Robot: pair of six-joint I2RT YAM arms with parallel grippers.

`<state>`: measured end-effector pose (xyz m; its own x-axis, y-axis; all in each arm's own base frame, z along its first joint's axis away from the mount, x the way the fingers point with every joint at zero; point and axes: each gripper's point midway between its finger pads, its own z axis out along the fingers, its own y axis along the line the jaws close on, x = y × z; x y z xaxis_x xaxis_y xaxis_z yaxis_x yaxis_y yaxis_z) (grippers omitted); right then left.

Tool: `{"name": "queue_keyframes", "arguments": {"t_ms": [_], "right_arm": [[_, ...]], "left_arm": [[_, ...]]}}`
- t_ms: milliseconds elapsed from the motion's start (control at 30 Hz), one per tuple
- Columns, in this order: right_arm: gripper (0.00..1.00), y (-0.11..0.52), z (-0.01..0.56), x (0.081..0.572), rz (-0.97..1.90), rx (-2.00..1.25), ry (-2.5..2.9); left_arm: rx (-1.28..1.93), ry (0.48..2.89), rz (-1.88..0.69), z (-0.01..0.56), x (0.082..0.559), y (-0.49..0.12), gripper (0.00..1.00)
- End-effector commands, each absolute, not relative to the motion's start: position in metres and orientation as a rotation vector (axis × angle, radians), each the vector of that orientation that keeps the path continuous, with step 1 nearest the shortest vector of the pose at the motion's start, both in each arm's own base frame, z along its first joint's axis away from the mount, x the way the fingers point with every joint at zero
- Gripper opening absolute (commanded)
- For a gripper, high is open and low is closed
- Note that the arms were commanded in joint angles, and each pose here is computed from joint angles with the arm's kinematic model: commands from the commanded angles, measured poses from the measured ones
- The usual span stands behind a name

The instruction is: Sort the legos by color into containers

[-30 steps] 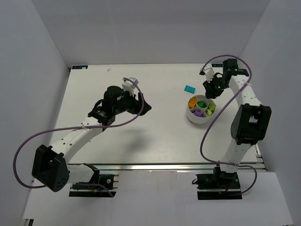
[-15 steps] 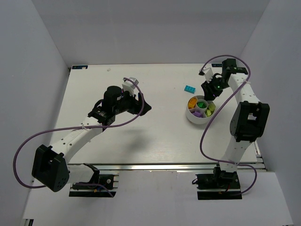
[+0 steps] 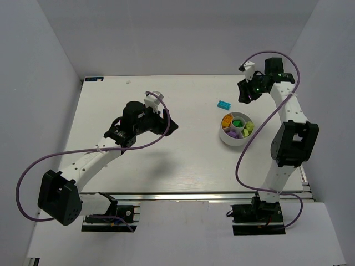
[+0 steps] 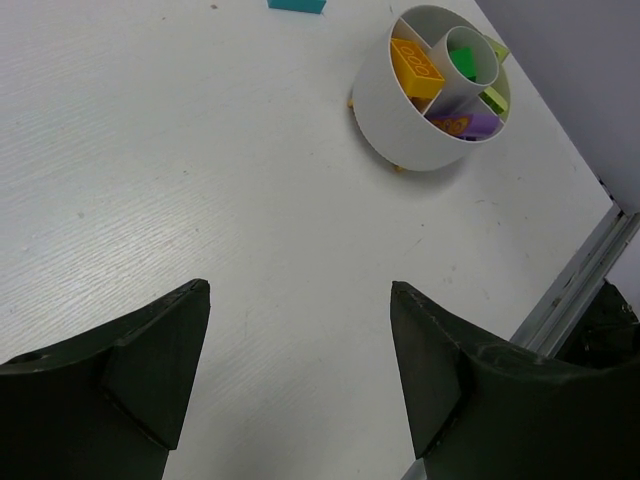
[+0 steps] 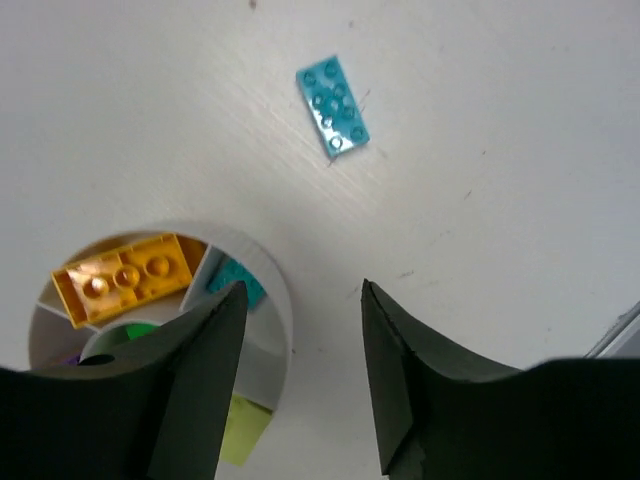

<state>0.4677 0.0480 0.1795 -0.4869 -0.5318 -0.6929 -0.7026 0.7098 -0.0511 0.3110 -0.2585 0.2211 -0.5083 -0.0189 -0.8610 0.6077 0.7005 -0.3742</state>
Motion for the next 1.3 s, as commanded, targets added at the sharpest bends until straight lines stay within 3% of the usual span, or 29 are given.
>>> {"name": "queue_keyframes", "arguments": {"t_ms": [0,67,400,800,1267], "right_arm": [[0.61,0.088,0.208,0.501,0.354,-0.931,2.072],[0.7,0.093,0.19,0.514,0.337,-0.975,2.086],[0.89,0.118,0.121,0.553,0.227,-1.102,2.132],[0.89,0.116,0.076,0.569,0.184,-1.136,2.178],[0.76,0.116,0.044,0.569,0.221,-1.181,2.208]], "left_arm": [[0.443,1.944,-0.775,0.228,0.316,-0.249,0.82],[0.435,1.942,-0.741,0.229,0.318,-0.245,0.82],[0.453,1.95,-0.735,0.228,0.318,-0.245,0.82],[0.466,1.956,-0.745,0.226,0.317,-0.248,0.82],[0.473,1.97,-0.732,0.22,0.319,-0.247,0.82]]}}
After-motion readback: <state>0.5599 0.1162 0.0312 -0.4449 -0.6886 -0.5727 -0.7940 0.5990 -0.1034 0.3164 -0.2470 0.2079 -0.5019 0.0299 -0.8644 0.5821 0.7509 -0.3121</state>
